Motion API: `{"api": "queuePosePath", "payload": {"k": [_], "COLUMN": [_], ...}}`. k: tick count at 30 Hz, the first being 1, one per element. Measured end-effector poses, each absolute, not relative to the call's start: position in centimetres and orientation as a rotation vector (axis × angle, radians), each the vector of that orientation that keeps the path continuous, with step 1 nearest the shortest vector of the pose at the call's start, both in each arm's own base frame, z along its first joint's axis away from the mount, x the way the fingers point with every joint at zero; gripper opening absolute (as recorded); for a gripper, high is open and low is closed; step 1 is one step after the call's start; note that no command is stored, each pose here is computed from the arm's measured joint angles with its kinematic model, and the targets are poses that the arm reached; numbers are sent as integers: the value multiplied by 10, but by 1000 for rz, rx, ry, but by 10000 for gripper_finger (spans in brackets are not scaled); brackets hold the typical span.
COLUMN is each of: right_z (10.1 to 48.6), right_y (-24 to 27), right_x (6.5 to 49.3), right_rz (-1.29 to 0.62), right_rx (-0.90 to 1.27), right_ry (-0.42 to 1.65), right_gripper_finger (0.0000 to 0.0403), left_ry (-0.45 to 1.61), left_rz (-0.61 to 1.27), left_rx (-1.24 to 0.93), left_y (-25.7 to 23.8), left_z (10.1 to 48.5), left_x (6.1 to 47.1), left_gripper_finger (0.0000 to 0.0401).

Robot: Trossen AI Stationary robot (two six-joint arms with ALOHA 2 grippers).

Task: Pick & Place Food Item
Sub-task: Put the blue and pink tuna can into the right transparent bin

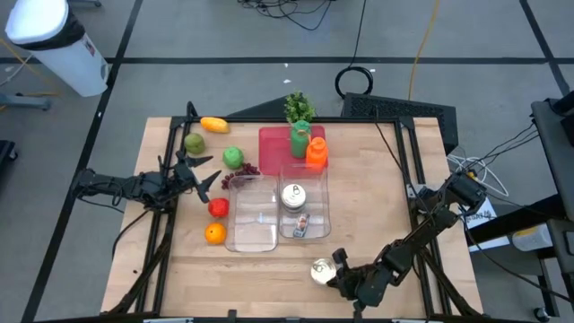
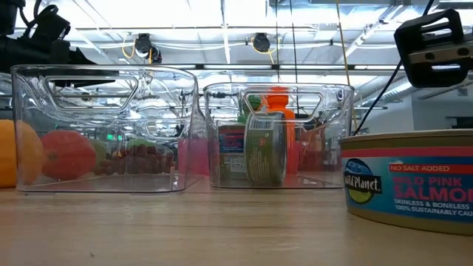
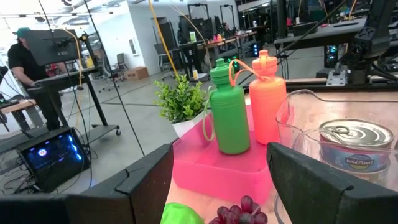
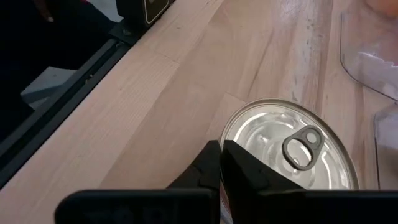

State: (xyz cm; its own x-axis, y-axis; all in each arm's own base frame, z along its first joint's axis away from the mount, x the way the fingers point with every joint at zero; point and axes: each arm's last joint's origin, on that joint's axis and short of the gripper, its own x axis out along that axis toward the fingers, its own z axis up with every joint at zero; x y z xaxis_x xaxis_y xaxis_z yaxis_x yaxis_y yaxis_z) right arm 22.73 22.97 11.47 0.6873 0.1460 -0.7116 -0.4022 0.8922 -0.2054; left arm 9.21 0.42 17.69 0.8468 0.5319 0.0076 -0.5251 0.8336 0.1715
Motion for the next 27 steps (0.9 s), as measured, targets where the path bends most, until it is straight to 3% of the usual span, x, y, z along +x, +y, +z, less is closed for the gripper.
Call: {"api": "queuePosePath", "payload": {"k": [14, 27], "right_z": [173, 172], "right_y": [227, 222], "right_x": [224, 218], "right_rz": [310, 236], "right_rx": [-405, -407], "right_ry": [502, 561], "right_gripper_finger": [0, 1], "left_ry": [42, 41], "left_rz": [560, 560], "left_rx": [170, 170], "left_y": [4, 4], "left_z": [177, 177], "left_x": [92, 92], "left_gripper_finger": [273, 273]}}
